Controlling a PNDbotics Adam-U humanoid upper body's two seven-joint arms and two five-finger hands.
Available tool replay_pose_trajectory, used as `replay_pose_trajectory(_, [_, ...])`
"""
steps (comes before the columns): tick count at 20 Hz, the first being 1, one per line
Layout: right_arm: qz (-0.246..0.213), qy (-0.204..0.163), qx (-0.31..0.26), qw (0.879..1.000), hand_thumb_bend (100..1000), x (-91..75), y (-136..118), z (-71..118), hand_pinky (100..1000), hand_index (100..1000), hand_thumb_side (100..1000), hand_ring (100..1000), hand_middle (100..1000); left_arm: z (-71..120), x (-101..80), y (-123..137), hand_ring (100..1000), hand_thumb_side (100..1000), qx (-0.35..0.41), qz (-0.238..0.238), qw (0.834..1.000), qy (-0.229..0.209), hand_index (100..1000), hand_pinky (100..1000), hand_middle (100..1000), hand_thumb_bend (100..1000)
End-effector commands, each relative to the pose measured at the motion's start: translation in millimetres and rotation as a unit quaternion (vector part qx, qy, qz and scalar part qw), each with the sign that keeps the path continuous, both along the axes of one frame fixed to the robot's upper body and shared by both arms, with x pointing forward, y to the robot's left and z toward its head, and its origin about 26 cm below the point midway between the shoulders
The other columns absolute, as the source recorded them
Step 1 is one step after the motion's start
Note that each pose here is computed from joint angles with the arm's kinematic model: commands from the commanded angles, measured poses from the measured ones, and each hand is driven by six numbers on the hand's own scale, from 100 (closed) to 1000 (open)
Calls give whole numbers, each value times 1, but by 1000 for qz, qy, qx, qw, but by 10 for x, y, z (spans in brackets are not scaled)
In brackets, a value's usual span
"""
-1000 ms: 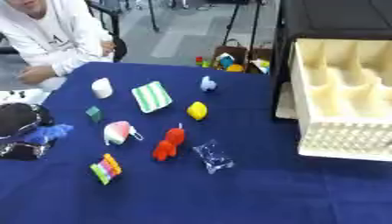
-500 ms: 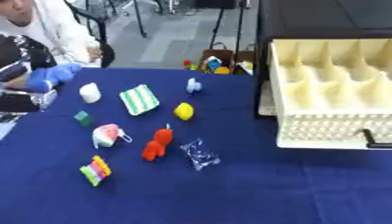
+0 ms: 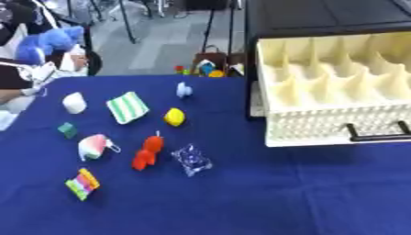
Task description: Pick up objects from table and place into drawer.
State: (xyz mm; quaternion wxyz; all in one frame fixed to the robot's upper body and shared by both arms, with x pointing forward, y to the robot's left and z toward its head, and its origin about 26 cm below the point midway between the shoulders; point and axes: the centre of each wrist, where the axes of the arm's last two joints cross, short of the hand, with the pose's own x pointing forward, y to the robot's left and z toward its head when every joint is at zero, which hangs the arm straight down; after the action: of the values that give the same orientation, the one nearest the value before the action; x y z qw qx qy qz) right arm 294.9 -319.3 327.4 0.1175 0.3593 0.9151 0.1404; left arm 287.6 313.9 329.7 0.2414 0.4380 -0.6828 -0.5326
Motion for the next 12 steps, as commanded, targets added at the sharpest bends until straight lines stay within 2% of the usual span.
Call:
replay_pose_trajectory(1, [19, -26, -8, 999, 100, -30, 53, 87, 713, 722, 705, 755, 730, 158, -28, -108, 457, 267, -3, -43, 999, -21, 505, 193, 365, 100])
replay_pose_trajectory(5, [27, -29, -9, 999, 100, -24, 90, 109, 713, 723, 705, 755, 730, 300, -20, -291, 454, 273, -26, -91, 995, -22, 495, 189, 349, 100])
replay_pose_trajectory(12, [42, -36, -14, 998, 100, -14, 159, 149, 712, 722, 705, 755, 730, 424, 32, -475, 449, 277, -58, -158, 986, -6, 486, 183, 335, 100])
